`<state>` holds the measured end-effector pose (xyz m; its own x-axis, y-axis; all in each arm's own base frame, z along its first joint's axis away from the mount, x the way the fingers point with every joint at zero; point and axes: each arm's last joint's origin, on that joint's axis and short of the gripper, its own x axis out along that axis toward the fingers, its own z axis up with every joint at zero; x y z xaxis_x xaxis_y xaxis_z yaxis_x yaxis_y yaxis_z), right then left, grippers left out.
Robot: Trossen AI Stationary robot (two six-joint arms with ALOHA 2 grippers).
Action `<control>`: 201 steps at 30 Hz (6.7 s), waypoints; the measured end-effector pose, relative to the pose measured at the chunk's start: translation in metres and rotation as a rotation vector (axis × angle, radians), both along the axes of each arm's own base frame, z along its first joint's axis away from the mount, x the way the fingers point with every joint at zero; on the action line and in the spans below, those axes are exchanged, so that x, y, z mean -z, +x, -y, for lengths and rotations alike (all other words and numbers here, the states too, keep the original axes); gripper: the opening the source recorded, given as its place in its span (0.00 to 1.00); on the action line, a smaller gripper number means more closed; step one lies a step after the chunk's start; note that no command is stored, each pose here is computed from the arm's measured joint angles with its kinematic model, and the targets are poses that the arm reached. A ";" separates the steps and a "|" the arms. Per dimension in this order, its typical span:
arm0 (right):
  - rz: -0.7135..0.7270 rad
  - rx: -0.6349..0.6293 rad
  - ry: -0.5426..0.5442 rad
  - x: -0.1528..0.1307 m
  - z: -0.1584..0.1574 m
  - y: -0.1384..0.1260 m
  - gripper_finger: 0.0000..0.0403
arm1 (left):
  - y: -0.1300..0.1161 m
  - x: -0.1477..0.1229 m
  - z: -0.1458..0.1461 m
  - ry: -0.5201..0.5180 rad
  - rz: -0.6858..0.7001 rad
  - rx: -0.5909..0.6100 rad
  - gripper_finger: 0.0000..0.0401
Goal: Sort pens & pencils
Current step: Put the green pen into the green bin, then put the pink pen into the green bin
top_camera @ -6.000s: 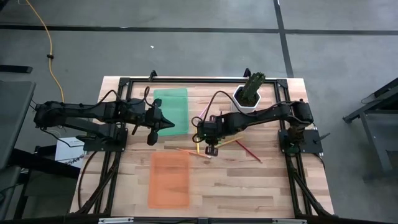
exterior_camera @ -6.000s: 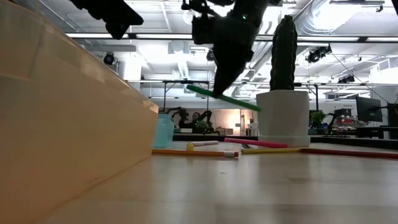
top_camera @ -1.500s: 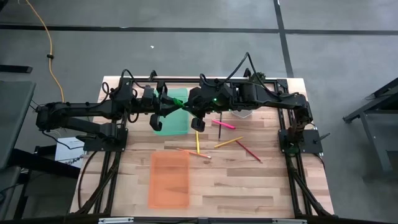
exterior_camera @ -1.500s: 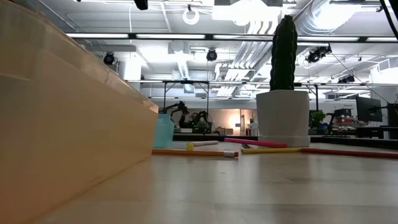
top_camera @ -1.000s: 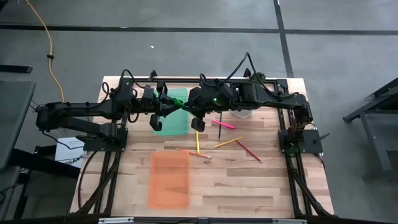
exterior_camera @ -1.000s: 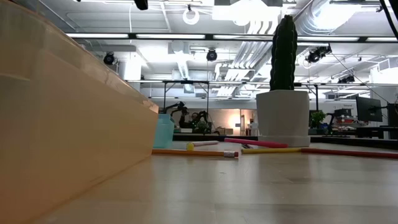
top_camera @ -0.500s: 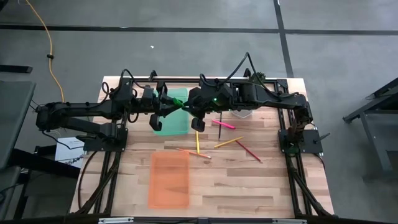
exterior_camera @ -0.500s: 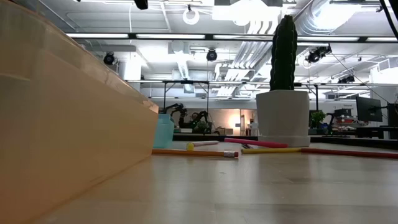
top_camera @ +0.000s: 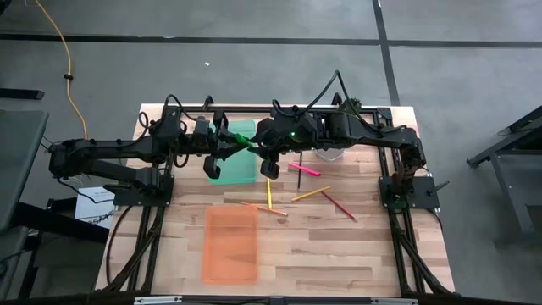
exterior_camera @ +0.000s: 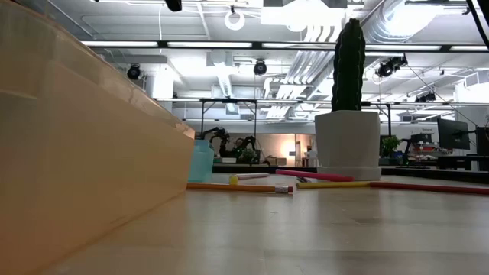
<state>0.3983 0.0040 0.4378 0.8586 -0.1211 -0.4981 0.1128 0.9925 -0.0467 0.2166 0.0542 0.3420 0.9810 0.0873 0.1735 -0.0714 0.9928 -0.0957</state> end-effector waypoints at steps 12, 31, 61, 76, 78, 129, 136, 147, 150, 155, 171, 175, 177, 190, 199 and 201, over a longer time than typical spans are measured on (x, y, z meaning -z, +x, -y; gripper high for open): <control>0.002 -0.014 0.033 0.000 -0.001 0.000 0.27 | 0.000 0.000 0.000 0.013 -0.003 -0.011 0.13; -0.058 0.001 0.037 0.005 0.005 -0.003 0.27 | 0.001 0.007 -0.001 0.011 -0.068 -0.013 0.13; -0.101 -0.007 0.043 0.008 0.004 -0.005 0.27 | -0.006 0.047 -0.004 -0.036 -0.501 -0.190 0.13; -0.104 0.003 0.058 0.009 0.004 -0.006 0.27 | -0.019 0.071 -0.007 0.005 -0.798 -0.366 0.13; -0.104 0.004 0.059 0.009 0.004 -0.006 0.27 | -0.022 0.073 -0.010 0.004 -0.827 -0.386 0.13; -0.099 0.008 0.064 0.009 0.004 -0.005 0.27 | -0.046 0.084 -0.046 -0.129 -0.950 -0.388 0.27; -0.099 0.008 0.064 0.009 0.004 -0.005 0.27 | -0.046 0.083 -0.046 -0.128 -0.946 -0.389 0.27; -0.114 0.012 0.064 0.010 0.006 -0.006 0.27 | -0.035 0.071 -0.046 -0.139 -0.759 -0.227 0.28; -0.153 0.021 0.065 0.013 0.009 -0.009 0.27 | -0.032 0.067 -0.045 -0.151 -0.696 -0.168 0.28; -0.233 0.033 0.077 0.029 0.016 -0.008 0.27 | -0.029 0.064 -0.043 -0.165 -0.647 -0.081 0.28; -0.407 0.034 0.130 0.086 0.018 -0.001 0.27 | -0.029 0.064 -0.042 -0.177 -0.639 -0.026 0.28; -0.422 0.034 0.140 0.091 0.018 -0.001 0.27 | -0.029 0.064 -0.041 -0.179 -0.645 -0.026 0.28; -0.431 0.033 0.143 0.094 0.018 -0.002 0.27 | -0.029 0.064 -0.041 -0.178 -0.645 -0.025 0.28; -0.484 0.030 0.198 0.129 0.017 0.000 0.27 | -0.029 0.064 -0.041 -0.178 -0.645 -0.022 0.28; -0.523 0.050 0.199 0.138 0.023 -0.006 0.27 | -0.029 0.064 -0.041 -0.174 -0.644 -0.018 0.28; -0.548 0.056 0.201 0.143 0.025 -0.008 0.27 | -0.029 0.064 -0.041 -0.174 -0.644 -0.017 0.28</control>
<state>0.3904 -0.0211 0.2945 0.4644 -0.0160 -0.8855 0.1781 0.9811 0.0757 0.1872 0.0954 0.2779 0.8820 0.0776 -0.4648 -0.1837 0.9650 -0.1874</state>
